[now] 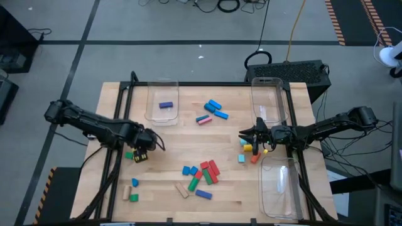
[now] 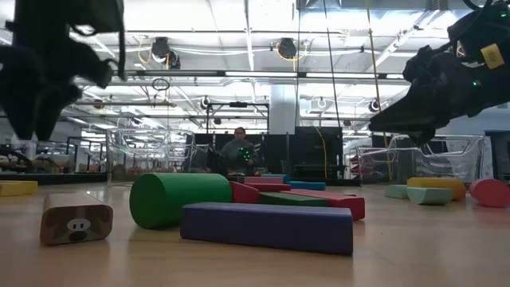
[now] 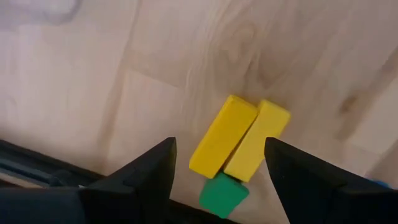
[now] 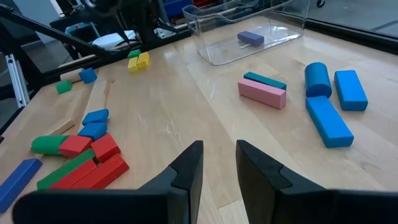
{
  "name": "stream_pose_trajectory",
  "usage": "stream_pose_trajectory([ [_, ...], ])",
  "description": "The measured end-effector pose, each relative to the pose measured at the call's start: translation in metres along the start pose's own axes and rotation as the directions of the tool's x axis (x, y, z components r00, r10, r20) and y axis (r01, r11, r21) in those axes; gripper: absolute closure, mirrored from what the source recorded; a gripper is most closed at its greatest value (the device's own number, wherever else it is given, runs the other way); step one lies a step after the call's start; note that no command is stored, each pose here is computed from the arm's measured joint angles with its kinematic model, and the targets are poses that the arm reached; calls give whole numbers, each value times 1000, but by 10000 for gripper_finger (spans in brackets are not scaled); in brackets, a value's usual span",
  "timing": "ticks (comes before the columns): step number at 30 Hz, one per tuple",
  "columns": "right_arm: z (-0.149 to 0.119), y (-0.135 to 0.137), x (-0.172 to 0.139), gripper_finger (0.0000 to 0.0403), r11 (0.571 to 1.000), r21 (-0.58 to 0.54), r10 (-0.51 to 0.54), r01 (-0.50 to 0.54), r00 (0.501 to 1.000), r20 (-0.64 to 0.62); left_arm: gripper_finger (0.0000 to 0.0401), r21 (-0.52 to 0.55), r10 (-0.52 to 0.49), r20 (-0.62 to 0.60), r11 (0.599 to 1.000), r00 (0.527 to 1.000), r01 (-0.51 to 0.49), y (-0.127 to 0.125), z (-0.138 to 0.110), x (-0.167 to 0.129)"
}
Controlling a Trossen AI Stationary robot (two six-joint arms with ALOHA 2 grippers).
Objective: Sort blocks by size
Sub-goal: Put the yellow rectangle block into the top left transparent bin
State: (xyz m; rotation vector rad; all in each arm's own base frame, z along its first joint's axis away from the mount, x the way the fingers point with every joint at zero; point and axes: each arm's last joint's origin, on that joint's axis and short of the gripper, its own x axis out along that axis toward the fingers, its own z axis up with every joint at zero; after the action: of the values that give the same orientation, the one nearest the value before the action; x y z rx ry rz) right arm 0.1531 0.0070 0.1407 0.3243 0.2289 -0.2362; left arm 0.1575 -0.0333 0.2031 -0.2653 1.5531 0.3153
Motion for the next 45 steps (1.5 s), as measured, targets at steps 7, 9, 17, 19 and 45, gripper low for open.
stream_pose_trajectory([
  [7, 2, 1, 0, 323, 1000, 4, 1, -2, 1000, 22, 155, -58, 18, -22, 998, 1000, -19, 3, -6, 19],
  [9, 2, 1, 0, 323, 1000, 4, 3, -3, 1000, 25, 155, -50, 9, -10, 999, 1000, -10, 2, -7, 26],
  [17, 2, 1, 0, 323, 1000, -16, 3, -2, 1000, 24, 155, -15, -8, -27, 1000, 1000, 8, 5, -14, 48],
  [19, 2, 1, 0, 323, 1000, -19, 2, -2, 1000, 24, 155, 11, -19, -35, 1000, 999, 19, 5, -15, 49],
  [45, 3, 0, 0, 323, 1000, -16, -12, 12, 999, 37, 327, 30, -50, -17, 998, 999, 50, 1, -13, 71],
])
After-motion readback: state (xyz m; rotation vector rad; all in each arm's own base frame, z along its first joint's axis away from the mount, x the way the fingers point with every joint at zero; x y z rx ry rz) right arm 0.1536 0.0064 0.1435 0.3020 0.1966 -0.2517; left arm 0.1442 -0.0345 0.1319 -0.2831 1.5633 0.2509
